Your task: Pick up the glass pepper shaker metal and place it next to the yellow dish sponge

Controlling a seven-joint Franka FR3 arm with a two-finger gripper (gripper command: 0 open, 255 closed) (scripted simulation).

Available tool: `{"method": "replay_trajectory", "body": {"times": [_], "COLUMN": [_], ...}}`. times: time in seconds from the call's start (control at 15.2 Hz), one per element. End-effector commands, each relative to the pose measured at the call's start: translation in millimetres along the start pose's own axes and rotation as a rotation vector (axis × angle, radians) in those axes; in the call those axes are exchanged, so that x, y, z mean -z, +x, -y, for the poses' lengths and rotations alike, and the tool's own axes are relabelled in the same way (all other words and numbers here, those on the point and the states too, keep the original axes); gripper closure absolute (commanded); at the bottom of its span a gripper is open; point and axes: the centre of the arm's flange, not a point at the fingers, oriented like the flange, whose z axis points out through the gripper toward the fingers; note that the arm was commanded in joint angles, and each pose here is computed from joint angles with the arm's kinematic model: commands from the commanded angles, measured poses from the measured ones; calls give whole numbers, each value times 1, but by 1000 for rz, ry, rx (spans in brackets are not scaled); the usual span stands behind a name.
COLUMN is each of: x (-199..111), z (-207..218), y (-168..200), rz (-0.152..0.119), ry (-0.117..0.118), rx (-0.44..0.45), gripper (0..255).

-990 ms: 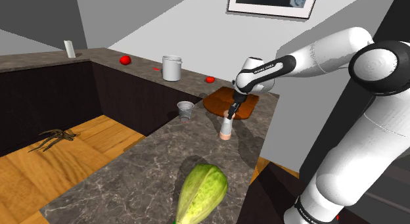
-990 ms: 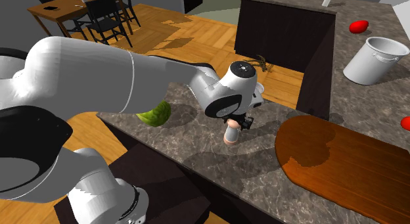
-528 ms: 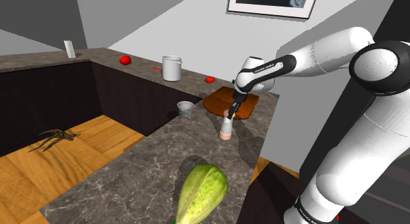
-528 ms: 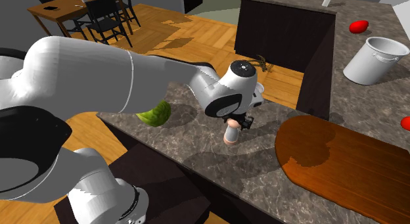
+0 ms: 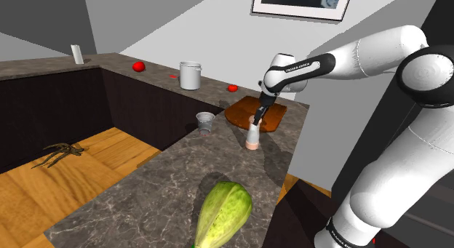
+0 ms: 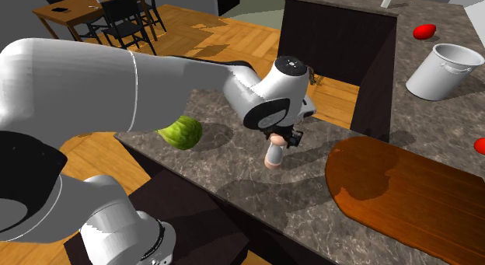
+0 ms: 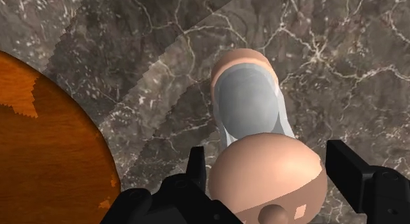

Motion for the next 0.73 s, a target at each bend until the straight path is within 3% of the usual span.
{"method": "replay_trajectory", "body": {"times": [0.0, 0.66], "x": [12, 64], "z": [0, 0], "y": [2, 10], "rz": [0, 0], "ry": [0, 0], "rx": [0, 0], "gripper": [255, 255]}}
